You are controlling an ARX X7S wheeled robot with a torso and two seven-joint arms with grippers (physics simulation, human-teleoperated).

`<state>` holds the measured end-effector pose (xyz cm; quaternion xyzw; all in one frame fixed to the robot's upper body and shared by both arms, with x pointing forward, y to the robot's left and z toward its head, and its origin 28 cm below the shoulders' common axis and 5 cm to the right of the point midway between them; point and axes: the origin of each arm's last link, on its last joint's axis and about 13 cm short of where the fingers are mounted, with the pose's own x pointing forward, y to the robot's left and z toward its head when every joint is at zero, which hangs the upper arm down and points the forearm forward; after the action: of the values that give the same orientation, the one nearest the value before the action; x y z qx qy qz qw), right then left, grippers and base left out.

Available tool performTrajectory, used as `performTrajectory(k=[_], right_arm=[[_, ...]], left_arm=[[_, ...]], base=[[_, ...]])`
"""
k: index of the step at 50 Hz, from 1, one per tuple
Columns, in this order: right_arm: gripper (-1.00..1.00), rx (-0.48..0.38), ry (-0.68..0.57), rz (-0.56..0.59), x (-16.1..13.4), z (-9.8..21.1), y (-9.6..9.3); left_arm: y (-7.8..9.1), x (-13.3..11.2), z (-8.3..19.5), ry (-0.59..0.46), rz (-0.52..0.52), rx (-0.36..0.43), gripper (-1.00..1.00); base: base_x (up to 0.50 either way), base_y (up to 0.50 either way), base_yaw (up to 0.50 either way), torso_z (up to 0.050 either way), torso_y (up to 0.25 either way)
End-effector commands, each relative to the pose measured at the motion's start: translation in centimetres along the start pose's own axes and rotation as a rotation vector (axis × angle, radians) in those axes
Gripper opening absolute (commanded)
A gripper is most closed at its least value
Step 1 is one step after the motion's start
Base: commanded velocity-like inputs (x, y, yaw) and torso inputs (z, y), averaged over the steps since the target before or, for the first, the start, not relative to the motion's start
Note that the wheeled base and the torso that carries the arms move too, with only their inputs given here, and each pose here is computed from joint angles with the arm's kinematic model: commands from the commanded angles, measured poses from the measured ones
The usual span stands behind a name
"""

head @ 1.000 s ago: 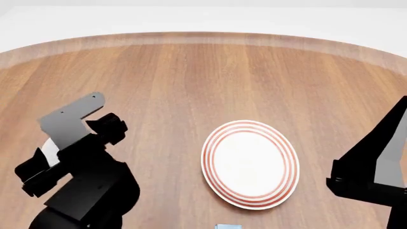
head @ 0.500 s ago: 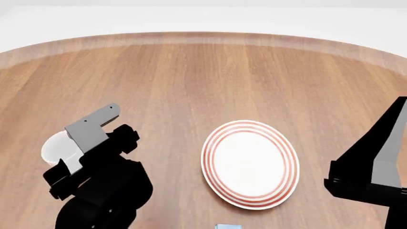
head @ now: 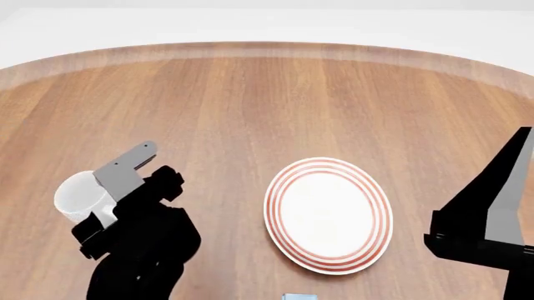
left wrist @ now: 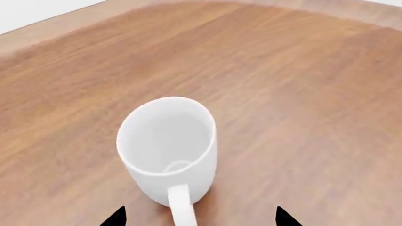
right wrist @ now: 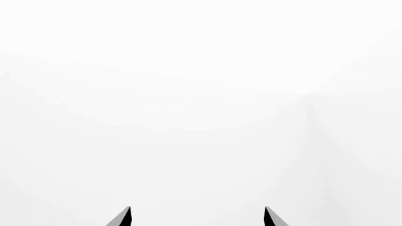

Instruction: Pick up the white mug and put it on the plate, and put the chocolate pudding to the right of the plate.

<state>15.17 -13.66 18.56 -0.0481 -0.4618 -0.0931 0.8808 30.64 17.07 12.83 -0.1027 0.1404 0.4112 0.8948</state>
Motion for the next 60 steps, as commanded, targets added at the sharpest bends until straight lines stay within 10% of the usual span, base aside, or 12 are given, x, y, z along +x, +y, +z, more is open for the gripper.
performTrajectory(k=[1, 59, 60], right_arm=[[1.0, 0.0, 0.0, 0.0, 0.0, 0.0, 0.0], [1.0, 0.002, 0.009, 0.012, -0.2, -0.2, 0.1], [1.0, 0.001, 0.009, 0.012, -0.2, -0.2, 0.1]], left_arm=[[-0.4, 1.5, -0.7, 0.027, 0.04, -0.022, 1.0], [-0.1, 5.4, -4.8, 0.116, 0.08, 0.023, 1.0], [-0.1, 5.5, -4.8, 0.116, 0.082, 0.024, -1.0]], base=[[0.0, 0.0, 0.0, 0.0, 0.0], [0.0, 0.0, 0.0, 0.0, 0.0], [0.0, 0.0, 0.0, 0.0, 0.0]])
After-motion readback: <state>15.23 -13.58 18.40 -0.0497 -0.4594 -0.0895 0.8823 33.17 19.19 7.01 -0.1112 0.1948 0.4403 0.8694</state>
